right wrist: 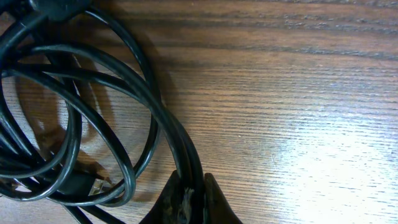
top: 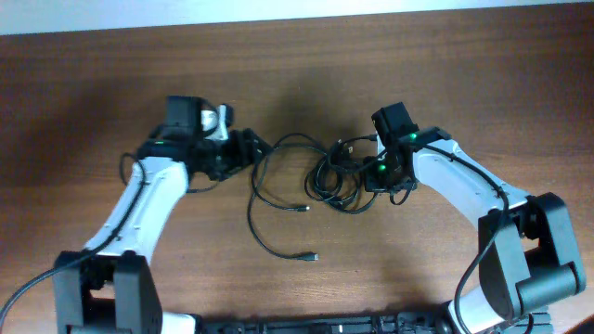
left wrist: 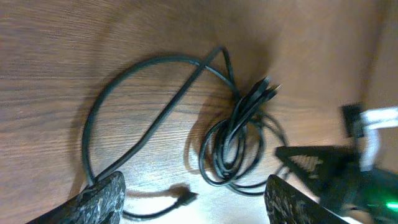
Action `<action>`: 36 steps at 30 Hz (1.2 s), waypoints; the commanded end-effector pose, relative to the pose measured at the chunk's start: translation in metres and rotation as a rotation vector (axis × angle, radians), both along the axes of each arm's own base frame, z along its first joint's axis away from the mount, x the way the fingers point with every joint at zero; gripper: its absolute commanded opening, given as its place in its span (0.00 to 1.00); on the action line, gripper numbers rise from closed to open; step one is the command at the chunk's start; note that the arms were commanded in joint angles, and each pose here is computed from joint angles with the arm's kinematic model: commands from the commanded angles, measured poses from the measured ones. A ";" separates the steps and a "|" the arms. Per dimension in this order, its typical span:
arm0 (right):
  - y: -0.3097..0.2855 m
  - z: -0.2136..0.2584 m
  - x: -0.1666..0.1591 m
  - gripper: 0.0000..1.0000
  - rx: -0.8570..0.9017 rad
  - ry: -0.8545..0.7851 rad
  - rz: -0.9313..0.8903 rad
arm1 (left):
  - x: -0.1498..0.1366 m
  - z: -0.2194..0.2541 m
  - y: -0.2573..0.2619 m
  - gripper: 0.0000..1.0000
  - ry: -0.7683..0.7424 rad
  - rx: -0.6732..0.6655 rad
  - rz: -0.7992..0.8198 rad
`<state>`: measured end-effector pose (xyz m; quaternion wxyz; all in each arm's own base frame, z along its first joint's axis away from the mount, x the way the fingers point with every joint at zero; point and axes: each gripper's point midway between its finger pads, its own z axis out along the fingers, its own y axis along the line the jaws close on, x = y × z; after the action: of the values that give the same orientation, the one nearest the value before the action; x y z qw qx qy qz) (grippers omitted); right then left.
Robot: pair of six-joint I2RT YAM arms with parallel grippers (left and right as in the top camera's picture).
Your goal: Untangle cables
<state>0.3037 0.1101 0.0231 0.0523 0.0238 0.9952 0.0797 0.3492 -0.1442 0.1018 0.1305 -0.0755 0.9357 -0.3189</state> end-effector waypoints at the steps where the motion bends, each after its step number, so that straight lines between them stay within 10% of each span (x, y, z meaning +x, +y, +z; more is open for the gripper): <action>1: 0.001 -0.001 0.000 0.07 0.009 0.000 -0.010 | 0.005 0.001 -0.017 0.71 -0.136 0.166 -0.092; 4: 0.014 0.002 0.004 0.41 0.087 -0.009 0.003 | 0.006 0.005 -0.041 0.74 -0.190 0.150 -0.144; 8: 0.018 0.007 0.011 0.59 0.108 -0.034 0.005 | 0.006 -0.001 -0.058 0.75 -0.205 0.142 -0.183; 24: -0.003 0.096 0.062 0.63 -0.055 -0.182 -0.036 | 0.016 -0.046 -0.089 0.82 -0.165 0.041 -0.252; 36: -0.081 0.094 0.046 0.64 -0.027 -0.032 -0.344 | 0.005 -0.087 -0.111 0.68 -0.140 0.116 -0.311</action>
<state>0.3491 0.0474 0.1072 0.0777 0.1644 0.9823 0.0446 0.3533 -0.2511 0.0242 0.1412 0.0864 0.9362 -0.3101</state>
